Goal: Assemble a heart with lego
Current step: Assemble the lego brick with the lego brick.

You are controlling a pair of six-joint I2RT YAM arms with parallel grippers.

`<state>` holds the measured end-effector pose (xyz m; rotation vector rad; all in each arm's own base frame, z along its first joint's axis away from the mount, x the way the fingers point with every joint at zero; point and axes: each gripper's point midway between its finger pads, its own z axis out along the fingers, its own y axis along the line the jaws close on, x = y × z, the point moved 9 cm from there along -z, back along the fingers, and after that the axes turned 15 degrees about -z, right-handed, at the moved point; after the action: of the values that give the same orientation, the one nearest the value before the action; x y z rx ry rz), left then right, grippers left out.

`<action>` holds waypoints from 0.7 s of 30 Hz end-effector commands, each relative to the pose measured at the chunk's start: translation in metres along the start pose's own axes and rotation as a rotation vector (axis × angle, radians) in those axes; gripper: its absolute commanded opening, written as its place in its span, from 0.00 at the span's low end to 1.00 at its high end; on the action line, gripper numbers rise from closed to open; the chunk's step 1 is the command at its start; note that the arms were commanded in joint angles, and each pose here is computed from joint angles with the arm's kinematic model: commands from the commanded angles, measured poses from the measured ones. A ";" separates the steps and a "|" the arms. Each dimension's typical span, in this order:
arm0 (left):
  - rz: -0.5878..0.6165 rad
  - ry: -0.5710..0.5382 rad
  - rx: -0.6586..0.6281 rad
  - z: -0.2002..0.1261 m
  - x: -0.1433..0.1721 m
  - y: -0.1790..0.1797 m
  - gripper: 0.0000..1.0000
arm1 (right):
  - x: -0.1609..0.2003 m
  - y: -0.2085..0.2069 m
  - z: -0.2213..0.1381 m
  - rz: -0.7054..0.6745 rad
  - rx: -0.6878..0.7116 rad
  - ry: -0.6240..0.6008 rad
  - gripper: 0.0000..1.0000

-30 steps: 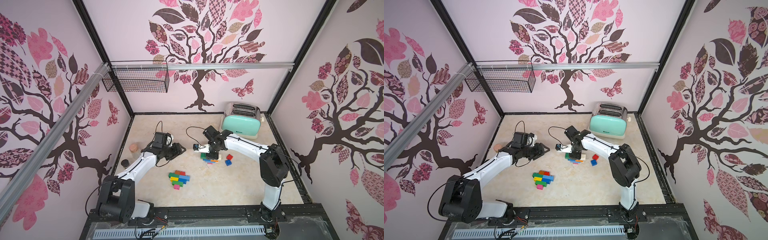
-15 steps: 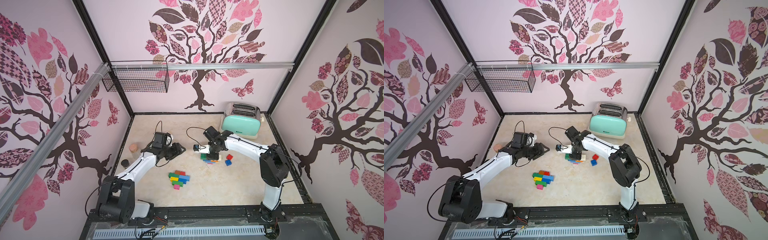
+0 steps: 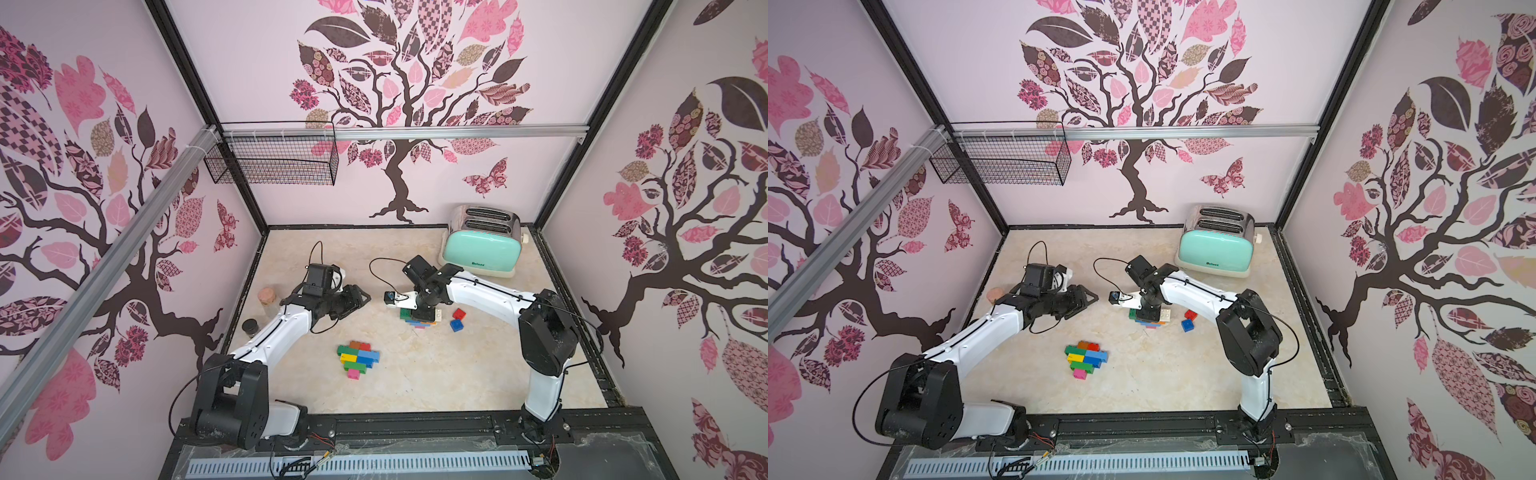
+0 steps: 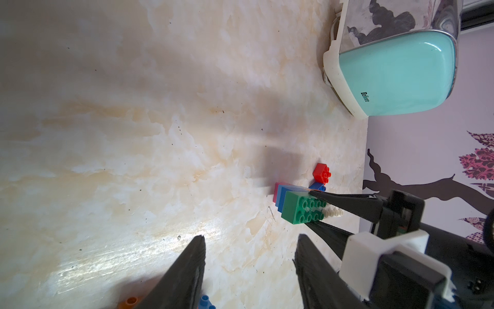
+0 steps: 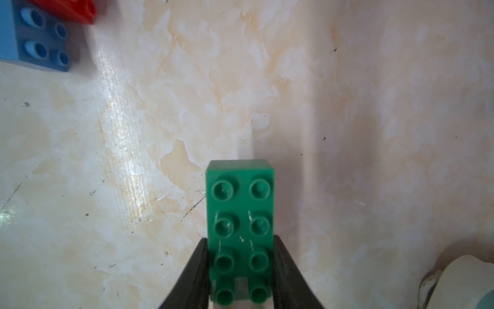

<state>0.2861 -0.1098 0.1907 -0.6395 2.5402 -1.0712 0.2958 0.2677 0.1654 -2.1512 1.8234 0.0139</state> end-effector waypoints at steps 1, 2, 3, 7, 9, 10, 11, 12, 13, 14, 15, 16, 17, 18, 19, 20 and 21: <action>0.009 -0.016 0.006 -0.006 0.001 0.001 0.57 | 0.021 0.023 0.037 0.019 -0.146 0.155 0.30; 0.011 -0.018 0.006 -0.006 0.001 0.001 0.57 | 0.020 0.023 0.035 0.023 -0.152 0.137 0.30; 0.011 -0.020 0.006 -0.006 0.001 0.001 0.57 | 0.017 0.022 0.032 0.027 -0.149 0.120 0.30; 0.004 -0.016 0.002 -0.004 0.001 0.003 0.57 | 0.013 0.018 0.017 0.024 -0.122 0.068 0.29; 0.002 -0.013 0.003 -0.004 0.001 0.003 0.57 | 0.012 0.017 0.006 0.026 -0.094 0.017 0.29; 0.002 -0.013 0.005 -0.004 0.001 0.003 0.57 | 0.012 0.016 0.000 0.028 -0.083 -0.015 0.30; 0.002 -0.015 0.006 -0.005 0.000 0.002 0.57 | 0.011 0.016 -0.006 0.028 -0.074 -0.045 0.30; 0.002 -0.015 0.006 -0.005 0.000 0.002 0.57 | 0.011 0.016 -0.011 0.028 -0.061 -0.065 0.30; 0.001 -0.015 0.005 -0.005 0.000 0.002 0.57 | 0.011 0.016 -0.016 0.024 -0.048 -0.087 0.30; 0.001 -0.014 0.006 -0.005 0.000 0.001 0.57 | 0.010 0.016 -0.020 0.021 -0.039 -0.106 0.30; 0.000 -0.014 0.007 -0.005 0.000 0.001 0.57 | 0.008 0.014 -0.026 0.022 -0.022 -0.131 0.30; -0.003 -0.015 0.007 -0.005 0.000 0.002 0.57 | 0.006 0.014 -0.032 0.018 -0.014 -0.155 0.30; -0.004 -0.016 0.008 -0.005 0.001 0.001 0.57 | 0.004 0.012 -0.036 0.020 -0.008 -0.169 0.30; -0.006 -0.015 0.009 -0.006 0.001 0.002 0.57 | 0.002 0.011 -0.040 0.024 0.002 -0.181 0.29; -0.010 -0.017 0.008 -0.006 0.001 0.002 0.57 | 0.000 0.009 -0.044 0.026 0.003 -0.191 0.29; -0.011 -0.018 0.008 -0.006 0.002 0.003 0.57 | -0.001 0.009 -0.045 0.026 0.003 -0.196 0.29; -0.012 -0.020 0.007 -0.007 0.002 0.003 0.57 | -0.003 0.009 -0.046 0.027 0.005 -0.200 0.29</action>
<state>0.2836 -0.1077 0.1901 -0.6516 2.5363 -1.0714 0.2787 0.2516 0.1865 -2.0809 1.7877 0.1686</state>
